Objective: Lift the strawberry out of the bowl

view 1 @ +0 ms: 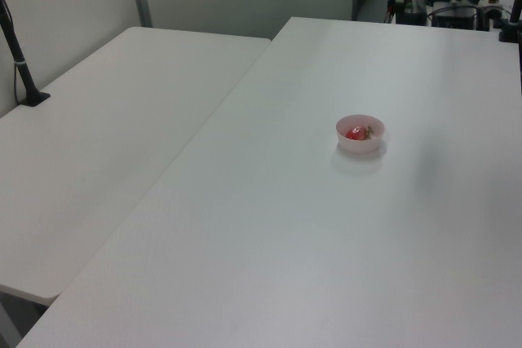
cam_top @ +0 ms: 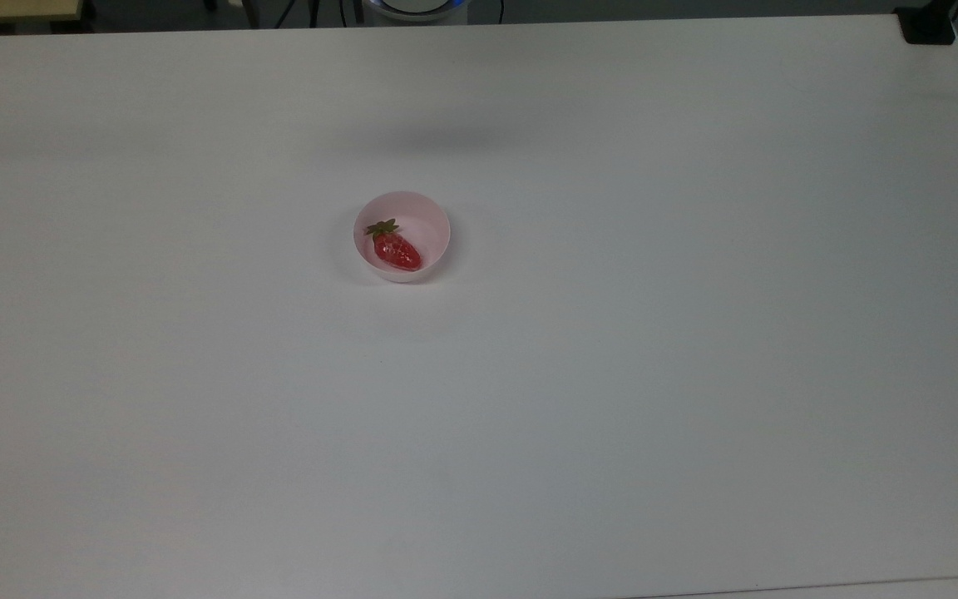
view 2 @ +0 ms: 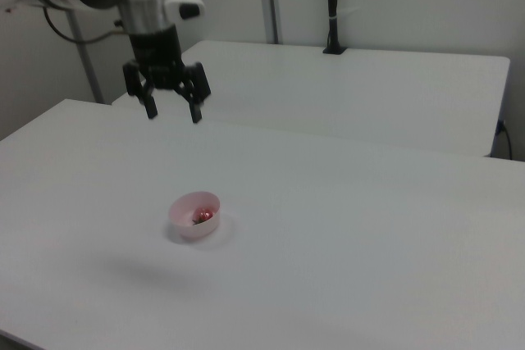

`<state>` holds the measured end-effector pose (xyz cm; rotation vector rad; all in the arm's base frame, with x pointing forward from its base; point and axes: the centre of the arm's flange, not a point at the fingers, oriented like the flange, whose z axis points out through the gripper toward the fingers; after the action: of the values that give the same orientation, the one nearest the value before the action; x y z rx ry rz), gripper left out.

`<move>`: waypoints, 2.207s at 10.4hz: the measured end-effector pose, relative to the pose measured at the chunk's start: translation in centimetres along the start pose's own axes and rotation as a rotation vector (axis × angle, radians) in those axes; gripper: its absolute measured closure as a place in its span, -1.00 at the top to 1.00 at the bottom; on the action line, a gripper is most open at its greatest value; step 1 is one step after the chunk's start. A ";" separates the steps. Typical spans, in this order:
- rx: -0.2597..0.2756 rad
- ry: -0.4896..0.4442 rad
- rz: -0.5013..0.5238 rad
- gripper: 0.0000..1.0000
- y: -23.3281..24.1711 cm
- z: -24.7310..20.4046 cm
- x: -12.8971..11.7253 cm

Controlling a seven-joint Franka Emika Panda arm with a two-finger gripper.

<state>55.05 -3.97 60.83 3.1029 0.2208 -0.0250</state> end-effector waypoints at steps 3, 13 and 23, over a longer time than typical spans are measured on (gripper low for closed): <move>-0.014 -0.018 -0.003 1.00 -0.9 8.3 3.4; 0.001 -0.076 0.066 0.30 -8.3 25.3 9.2; -0.037 -0.129 0.044 0.52 -7.7 29.4 9.4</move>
<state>62.85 4.02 31.08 3.0534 0.1466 -0.2160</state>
